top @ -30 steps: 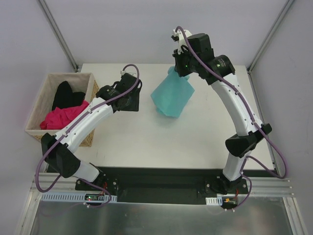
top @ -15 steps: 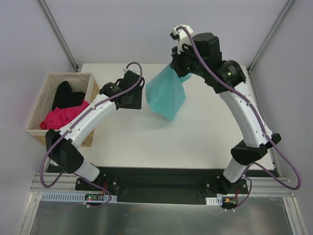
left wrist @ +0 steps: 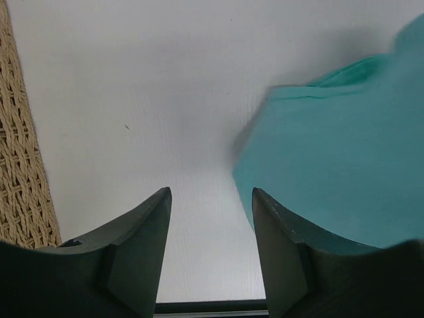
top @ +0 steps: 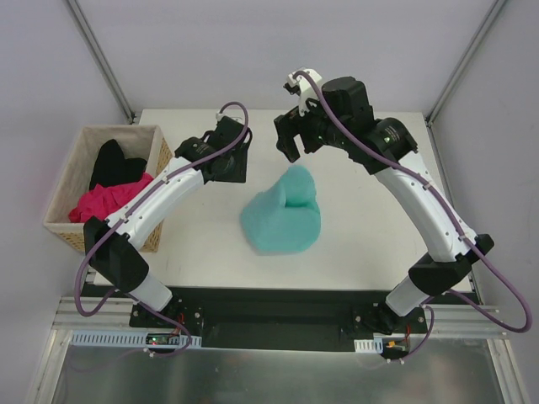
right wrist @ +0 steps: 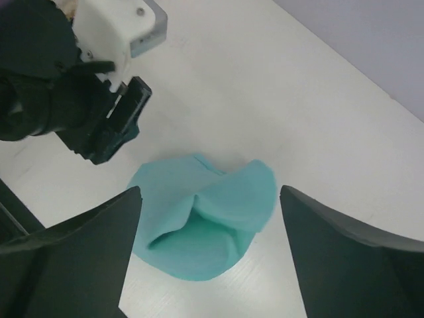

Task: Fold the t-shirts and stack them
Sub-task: Flatten out the tshirt

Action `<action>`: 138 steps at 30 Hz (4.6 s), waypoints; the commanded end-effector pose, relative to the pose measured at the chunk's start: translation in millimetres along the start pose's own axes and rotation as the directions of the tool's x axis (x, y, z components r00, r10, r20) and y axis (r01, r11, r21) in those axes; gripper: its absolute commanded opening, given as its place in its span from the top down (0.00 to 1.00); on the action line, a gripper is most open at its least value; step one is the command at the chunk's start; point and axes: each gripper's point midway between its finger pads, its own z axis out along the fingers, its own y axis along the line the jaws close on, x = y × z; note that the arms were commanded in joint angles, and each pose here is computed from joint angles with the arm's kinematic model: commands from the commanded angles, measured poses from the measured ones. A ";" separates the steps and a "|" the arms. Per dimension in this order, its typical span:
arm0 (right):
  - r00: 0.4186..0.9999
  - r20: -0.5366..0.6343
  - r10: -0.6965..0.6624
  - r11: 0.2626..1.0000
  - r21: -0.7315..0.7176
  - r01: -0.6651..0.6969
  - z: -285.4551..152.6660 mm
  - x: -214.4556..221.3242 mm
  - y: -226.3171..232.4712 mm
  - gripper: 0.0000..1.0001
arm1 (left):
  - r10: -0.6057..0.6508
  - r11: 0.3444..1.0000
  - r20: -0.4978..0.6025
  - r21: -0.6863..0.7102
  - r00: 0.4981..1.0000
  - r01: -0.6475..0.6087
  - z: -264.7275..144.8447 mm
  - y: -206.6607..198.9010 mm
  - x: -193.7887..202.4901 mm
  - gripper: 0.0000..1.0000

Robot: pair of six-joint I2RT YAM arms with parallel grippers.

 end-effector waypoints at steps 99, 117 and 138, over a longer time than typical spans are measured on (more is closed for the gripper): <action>0.980 -0.193 0.053 0.990 -0.120 -0.077 93.7 41.0 37.5 0.99 | -0.100 0.995 0.079 0.011 0.992 0.100 -27.1 37.8 1.5 0.47; 0.987 -0.150 -0.053 0.923 0.371 0.106 59.2 17.4 -101.9 0.99 | -0.080 0.997 0.071 0.010 0.994 0.080 -23.4 36.4 -0.1 0.47; 0.971 -0.009 -0.237 0.757 0.625 0.191 -25.3 -53.5 -126.0 0.99 | -0.057 0.998 0.060 0.035 0.997 0.055 -19.6 28.4 -6.6 0.47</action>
